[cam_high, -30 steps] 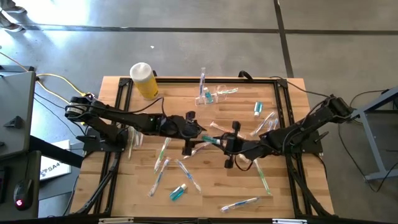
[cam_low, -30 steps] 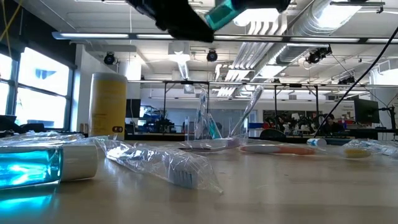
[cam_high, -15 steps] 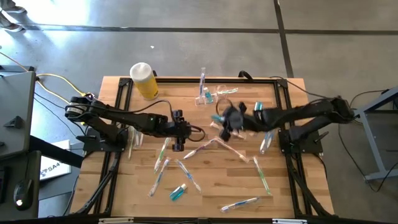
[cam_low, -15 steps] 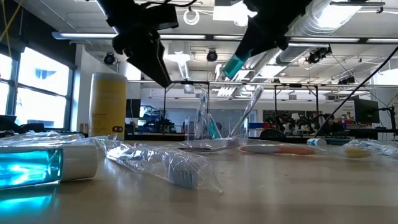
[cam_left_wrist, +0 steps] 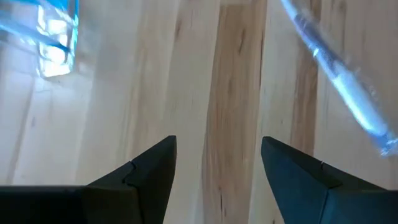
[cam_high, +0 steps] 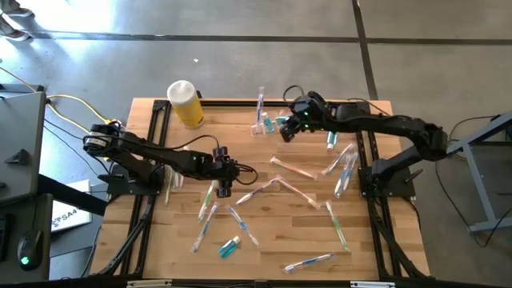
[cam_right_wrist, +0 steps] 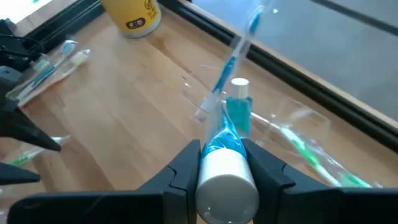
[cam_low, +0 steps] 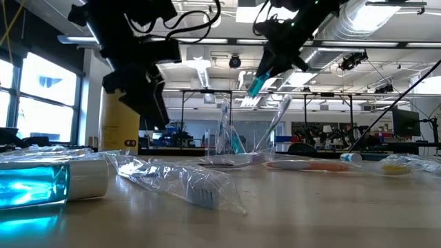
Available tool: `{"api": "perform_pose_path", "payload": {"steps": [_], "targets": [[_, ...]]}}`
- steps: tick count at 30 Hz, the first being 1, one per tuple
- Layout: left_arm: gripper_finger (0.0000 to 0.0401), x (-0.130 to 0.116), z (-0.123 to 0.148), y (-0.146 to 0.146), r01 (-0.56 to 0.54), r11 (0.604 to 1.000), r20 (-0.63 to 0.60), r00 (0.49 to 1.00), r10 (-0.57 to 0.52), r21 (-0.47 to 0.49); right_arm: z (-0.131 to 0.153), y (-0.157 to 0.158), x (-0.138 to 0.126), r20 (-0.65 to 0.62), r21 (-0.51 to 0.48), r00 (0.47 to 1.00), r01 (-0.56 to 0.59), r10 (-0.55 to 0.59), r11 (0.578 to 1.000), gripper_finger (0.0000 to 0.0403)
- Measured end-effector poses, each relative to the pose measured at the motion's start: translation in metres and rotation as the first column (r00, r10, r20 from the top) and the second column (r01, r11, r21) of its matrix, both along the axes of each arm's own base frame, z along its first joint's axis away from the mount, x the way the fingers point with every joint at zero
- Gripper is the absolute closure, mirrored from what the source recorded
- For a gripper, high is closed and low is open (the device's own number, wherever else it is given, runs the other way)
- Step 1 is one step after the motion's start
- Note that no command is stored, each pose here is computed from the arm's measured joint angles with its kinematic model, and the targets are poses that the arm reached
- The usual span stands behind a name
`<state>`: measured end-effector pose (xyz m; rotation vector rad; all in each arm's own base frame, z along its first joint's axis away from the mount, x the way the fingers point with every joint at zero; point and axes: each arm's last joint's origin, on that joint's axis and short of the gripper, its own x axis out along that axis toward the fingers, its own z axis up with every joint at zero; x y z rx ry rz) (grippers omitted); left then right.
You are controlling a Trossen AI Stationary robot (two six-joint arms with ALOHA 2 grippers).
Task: Pick & Place toothbrushing station
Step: Put the blue mouthwash bottle into the transparent organizer
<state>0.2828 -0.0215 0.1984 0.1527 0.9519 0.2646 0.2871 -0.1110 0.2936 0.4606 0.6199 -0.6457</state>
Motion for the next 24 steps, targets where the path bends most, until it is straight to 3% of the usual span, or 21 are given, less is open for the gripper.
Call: {"api": "perform_pose_path", "payload": {"steps": [10,17,24], "targets": [[0.0173,-0.001,-0.008,0.000,0.002,1.000,0.026,1.000,-0.002,-0.004,-0.052,-0.045,0.043,-0.097,0.047,0.995,0.044,-0.040,0.998,0.0320],[0.0173,-0.002,-0.008,0.000,0.003,1.000,0.022,1.000,-0.003,-0.003,-0.067,-0.056,0.070,-0.183,0.057,0.982,0.056,-0.045,0.997,0.0320],[0.0173,-0.004,-0.011,0.000,0.009,1.000,0.005,1.000,-0.009,-0.008,-0.072,-0.055,0.074,-0.259,0.080,0.965,0.059,-0.036,0.995,0.0320]]}}
